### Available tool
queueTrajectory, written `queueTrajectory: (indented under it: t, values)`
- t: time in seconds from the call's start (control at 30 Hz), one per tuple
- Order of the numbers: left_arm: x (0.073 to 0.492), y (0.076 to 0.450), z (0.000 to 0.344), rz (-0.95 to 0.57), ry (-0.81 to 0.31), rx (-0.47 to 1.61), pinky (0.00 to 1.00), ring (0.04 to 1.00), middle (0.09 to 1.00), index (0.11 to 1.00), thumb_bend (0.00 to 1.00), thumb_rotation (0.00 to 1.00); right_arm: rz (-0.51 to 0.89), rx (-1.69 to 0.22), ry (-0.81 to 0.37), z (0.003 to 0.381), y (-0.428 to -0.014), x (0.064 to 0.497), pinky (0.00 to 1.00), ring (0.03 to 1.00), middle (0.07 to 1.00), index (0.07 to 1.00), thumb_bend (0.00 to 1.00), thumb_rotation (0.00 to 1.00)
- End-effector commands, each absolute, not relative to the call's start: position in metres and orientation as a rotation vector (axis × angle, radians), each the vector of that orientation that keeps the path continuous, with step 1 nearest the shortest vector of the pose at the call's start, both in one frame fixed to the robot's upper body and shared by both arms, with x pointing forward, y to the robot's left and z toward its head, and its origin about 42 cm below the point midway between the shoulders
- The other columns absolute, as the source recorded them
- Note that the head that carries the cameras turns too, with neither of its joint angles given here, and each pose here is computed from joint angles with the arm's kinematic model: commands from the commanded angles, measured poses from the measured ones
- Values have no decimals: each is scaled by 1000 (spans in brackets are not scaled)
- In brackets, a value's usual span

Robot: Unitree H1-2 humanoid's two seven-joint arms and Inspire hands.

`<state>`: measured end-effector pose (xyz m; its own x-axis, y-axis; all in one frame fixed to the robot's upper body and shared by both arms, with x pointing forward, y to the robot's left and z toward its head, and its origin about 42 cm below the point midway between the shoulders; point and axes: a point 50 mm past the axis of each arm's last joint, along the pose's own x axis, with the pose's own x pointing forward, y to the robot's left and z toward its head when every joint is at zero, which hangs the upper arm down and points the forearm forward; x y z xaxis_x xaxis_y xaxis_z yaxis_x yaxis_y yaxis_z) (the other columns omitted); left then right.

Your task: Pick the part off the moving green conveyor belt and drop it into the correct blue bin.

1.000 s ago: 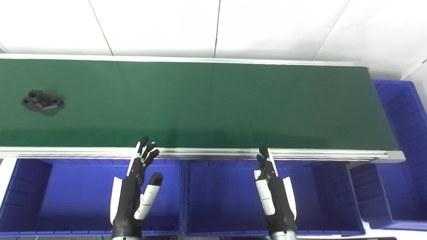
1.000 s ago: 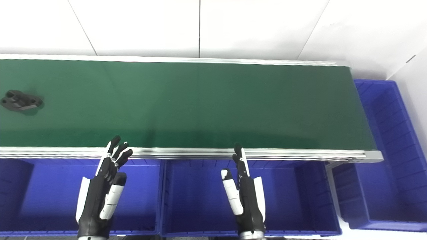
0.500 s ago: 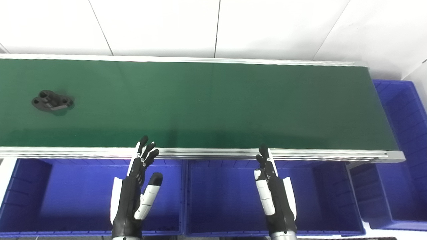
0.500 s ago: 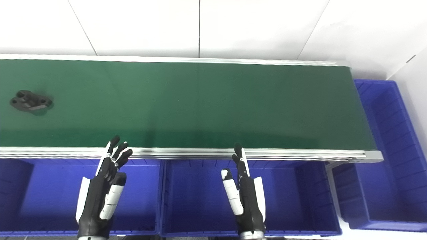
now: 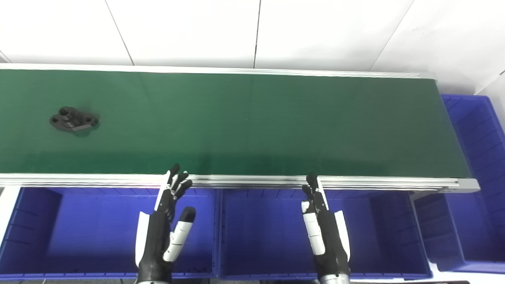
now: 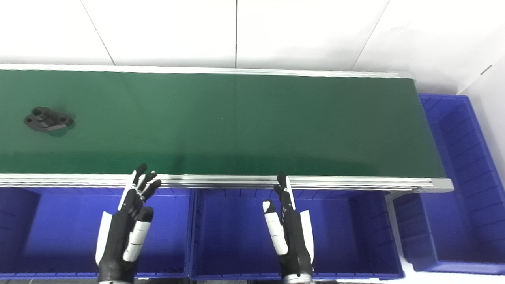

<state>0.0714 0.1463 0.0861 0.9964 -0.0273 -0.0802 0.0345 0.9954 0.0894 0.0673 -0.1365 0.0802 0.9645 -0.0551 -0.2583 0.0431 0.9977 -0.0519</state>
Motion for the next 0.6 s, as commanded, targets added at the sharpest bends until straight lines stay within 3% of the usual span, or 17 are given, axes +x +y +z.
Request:
queueTrajectory:
  t: [0.0, 0.33, 0.57]
  values:
    - [75, 140, 93, -12, 5, 77, 859, 846, 892, 925, 695, 899, -70, 66, 188, 91, -106, 73, 1000, 955, 980, 987, 668, 1000]
    - [77, 129, 77, 7, 7, 50, 789, 825, 880, 909, 733, 863, -58, 39, 176, 71, -119, 74, 1000, 965, 980, 987, 688, 1000]
    - [77, 128, 70, 14, -7, 42, 782, 832, 875, 892, 674, 822, -72, 53, 164, 63, -120, 75, 1000, 975, 985, 992, 681, 1000]
